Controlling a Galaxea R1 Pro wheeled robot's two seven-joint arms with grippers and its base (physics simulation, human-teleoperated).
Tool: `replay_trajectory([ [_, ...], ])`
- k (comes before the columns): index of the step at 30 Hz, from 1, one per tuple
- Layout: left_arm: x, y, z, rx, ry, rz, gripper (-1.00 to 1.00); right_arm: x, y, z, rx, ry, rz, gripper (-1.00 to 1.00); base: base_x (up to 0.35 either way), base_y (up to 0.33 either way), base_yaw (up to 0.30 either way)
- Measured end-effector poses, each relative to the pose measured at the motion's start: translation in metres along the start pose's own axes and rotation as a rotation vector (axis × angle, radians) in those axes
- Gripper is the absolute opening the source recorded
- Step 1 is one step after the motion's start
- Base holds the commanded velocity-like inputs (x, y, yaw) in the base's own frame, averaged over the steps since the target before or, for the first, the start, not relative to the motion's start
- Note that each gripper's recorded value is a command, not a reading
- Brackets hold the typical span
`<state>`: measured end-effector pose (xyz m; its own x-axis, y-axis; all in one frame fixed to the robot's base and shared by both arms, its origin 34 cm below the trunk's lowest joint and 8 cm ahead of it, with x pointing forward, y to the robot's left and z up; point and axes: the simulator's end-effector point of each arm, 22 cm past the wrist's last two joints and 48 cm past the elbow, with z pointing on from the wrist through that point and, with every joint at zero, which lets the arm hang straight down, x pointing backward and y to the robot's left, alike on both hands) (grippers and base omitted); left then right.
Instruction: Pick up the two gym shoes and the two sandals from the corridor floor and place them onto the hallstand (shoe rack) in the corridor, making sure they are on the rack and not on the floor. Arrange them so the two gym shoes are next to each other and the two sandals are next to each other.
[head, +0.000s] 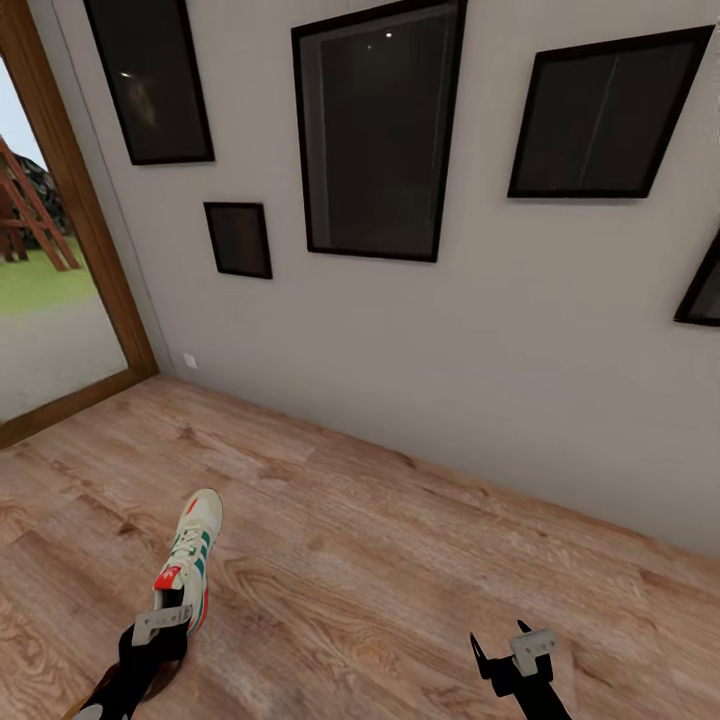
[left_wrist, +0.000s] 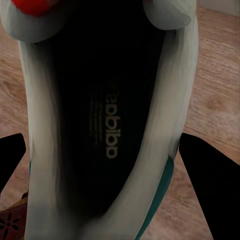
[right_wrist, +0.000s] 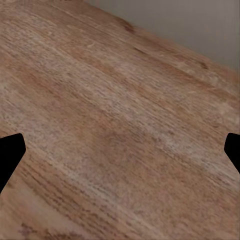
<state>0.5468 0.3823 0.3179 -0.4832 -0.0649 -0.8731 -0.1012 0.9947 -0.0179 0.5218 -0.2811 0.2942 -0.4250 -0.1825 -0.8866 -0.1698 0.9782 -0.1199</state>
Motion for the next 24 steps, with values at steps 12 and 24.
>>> replay_trajectory([
  [12, -0.005, -0.001, 0.000, 0.002, -0.009, 0.002, -1.00, -0.004, 0.001, 0.000, 0.000, -0.008, 0.000, 1.00, 0.000, 0.000, 0.000],
  [24, -0.003, -0.003, -0.001, 0.004, -0.008, -0.003, -1.00, -0.005, 0.012, 0.001, -0.008, -0.010, 0.013, 1.00, 0.000, 0.000, 0.002],
])
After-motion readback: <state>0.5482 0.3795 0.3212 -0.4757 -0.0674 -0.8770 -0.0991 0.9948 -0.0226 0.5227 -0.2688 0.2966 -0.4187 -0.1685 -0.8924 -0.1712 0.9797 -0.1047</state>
